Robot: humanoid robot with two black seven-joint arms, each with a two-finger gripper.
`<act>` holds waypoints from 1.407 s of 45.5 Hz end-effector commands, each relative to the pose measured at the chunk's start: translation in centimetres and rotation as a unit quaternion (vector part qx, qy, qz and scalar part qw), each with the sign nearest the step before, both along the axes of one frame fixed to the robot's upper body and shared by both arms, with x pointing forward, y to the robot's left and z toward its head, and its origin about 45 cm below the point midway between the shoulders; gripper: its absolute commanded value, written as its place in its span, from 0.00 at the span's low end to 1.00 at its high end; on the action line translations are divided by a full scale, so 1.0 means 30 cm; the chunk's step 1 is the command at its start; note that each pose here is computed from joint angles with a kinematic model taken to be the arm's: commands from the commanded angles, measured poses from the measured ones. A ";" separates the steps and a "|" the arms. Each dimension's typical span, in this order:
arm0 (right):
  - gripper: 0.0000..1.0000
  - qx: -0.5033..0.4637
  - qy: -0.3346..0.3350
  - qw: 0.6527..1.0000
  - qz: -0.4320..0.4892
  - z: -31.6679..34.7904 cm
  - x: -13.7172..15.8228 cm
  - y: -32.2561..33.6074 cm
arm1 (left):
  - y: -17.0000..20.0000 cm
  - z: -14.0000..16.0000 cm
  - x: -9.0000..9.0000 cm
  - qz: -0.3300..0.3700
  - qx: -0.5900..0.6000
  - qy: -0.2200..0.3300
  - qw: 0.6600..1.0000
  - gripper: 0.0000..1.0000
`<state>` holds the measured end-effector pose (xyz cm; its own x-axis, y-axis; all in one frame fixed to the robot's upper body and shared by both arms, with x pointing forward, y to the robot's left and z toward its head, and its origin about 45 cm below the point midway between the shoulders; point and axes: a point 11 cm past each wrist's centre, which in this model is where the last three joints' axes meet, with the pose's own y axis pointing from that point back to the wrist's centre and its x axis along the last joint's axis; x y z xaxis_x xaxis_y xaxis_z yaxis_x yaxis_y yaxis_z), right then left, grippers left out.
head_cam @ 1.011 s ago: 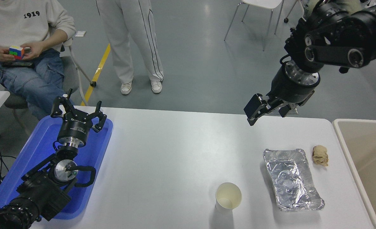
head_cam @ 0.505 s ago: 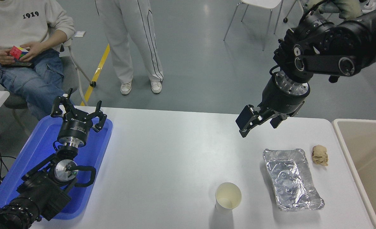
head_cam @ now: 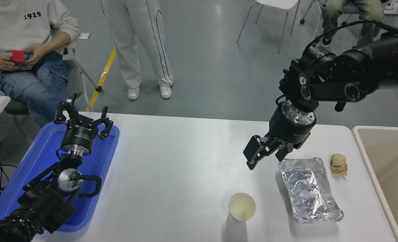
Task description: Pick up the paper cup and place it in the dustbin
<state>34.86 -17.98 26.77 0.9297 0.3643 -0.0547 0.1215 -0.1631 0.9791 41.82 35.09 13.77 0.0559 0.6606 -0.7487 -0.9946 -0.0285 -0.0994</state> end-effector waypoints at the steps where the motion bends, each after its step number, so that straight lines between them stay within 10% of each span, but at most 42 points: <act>1: 0.91 0.003 0.046 0.999 -0.012 -0.115 -0.057 -0.024 | 0.000 0.000 0.000 0.000 0.000 0.000 1.000 1.00; 59: 0.82 0.049 -0.020 0.998 -0.037 -0.485 -0.138 -0.042 | 0.000 0.000 0.000 0.000 0.000 0.000 1.000 1.00; 64: 0.60 0.051 -0.017 0.998 -0.041 -0.500 -0.145 -0.039 | 0.000 0.000 0.000 0.000 0.000 0.000 1.000 1.00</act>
<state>31.11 -19.59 13.26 0.9554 0.2949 0.0178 0.0619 -0.2587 0.9640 41.81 35.10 13.76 0.0558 0.6607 -0.7486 -0.9947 -0.0285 -0.0992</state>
